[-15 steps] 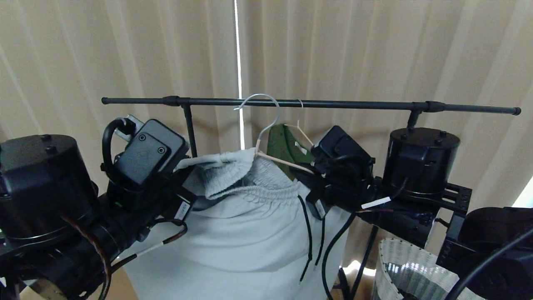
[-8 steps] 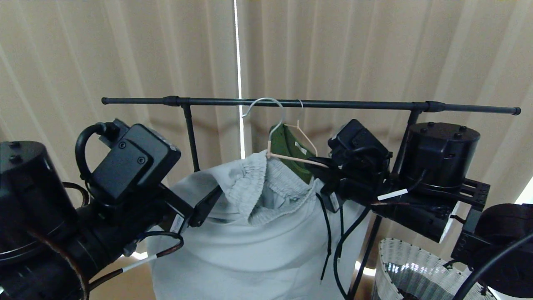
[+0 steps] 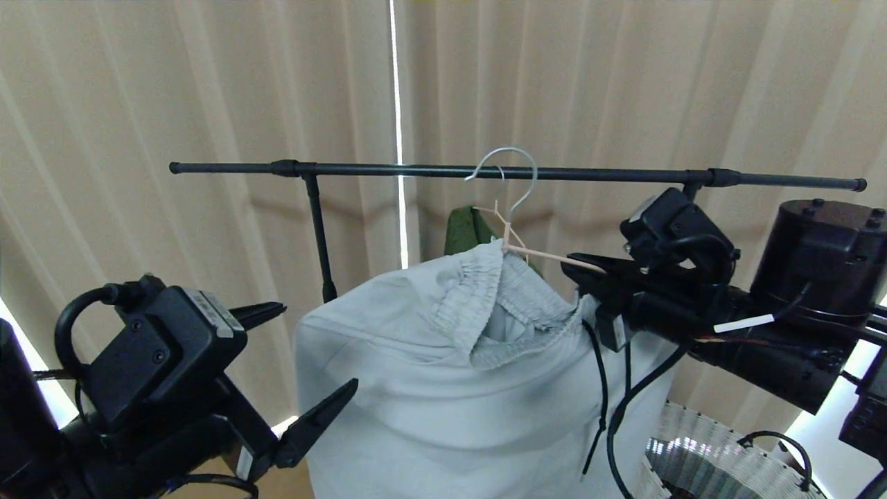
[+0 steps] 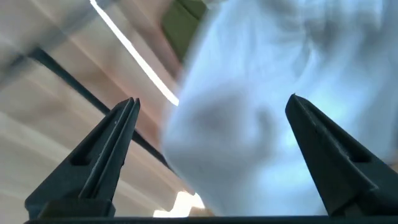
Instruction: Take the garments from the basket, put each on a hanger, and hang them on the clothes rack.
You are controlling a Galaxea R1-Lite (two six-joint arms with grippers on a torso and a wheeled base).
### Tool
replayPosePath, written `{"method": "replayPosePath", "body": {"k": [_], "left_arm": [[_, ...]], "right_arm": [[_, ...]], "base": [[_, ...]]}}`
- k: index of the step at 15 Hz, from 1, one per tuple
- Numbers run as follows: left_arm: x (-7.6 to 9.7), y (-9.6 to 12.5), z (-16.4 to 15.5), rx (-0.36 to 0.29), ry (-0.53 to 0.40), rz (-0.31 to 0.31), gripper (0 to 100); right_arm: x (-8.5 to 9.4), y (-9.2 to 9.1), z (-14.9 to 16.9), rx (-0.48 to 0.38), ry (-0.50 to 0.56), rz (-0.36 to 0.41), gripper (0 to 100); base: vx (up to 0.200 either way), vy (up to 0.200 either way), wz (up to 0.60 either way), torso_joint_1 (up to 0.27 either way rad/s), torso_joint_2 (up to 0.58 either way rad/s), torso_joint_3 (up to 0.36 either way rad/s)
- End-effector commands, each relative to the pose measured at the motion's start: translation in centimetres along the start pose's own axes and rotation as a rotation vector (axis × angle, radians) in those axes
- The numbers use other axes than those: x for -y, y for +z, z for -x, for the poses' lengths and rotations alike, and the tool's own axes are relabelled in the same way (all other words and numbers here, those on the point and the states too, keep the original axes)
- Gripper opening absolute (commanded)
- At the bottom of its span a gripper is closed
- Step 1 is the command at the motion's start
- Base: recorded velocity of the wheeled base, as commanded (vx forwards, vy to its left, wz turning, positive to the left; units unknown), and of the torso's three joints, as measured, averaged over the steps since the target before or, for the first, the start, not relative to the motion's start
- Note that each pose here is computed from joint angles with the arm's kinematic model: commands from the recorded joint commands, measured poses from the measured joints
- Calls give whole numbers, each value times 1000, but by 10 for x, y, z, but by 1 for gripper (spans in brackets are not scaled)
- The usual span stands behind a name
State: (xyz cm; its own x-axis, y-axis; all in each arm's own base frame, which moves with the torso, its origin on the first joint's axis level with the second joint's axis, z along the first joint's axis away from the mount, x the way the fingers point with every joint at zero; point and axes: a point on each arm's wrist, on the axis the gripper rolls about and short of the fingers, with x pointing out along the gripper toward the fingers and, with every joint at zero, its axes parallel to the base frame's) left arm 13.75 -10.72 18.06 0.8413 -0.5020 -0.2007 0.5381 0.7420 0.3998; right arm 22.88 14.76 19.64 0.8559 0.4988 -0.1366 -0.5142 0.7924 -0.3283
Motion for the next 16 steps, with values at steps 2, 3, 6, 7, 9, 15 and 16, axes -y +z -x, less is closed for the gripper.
{"method": "replayPosePath", "body": {"k": [2, 3, 6, 7, 9, 15, 16], "left_arm": [[-2, -32, 11, -73, -50, 59, 100], [-3, -40, 13, -88, -82, 71, 100], [-10, -50, 11, -116, -101, 100, 100], [-10, -53, 7, -140, -101, 103, 100], [-10, -56, -2, -168, -113, 105, 100], [-9, -51, -15, -170, -133, 97, 0], [-10, -51, -15, -169, -132, 96, 0]], "right_arm": [[8, 3, 25, 29, -31, -4, 0], [8, 3, 31, 34, -31, -6, 0], [9, 7, 43, 61, -31, -6, 0], [10, 7, 44, 70, -31, -8, 0], [9, 10, 48, 86, -20, -9, 0], [7, 13, 49, 103, 0, -6, 0], [7, 13, 49, 102, -1, -6, 0]], "base": [[0, 0, 0, 0, 0, 0], [0, 0, 0, 0, 0, 0], [0, 0, 0, 0, 0, 0], [0, 0, 0, 0, 0, 0], [0, 0, 0, 0, 0, 0], [0, 0, 0, 0, 0, 0], [0, 0, 0, 0, 0, 0]]}}
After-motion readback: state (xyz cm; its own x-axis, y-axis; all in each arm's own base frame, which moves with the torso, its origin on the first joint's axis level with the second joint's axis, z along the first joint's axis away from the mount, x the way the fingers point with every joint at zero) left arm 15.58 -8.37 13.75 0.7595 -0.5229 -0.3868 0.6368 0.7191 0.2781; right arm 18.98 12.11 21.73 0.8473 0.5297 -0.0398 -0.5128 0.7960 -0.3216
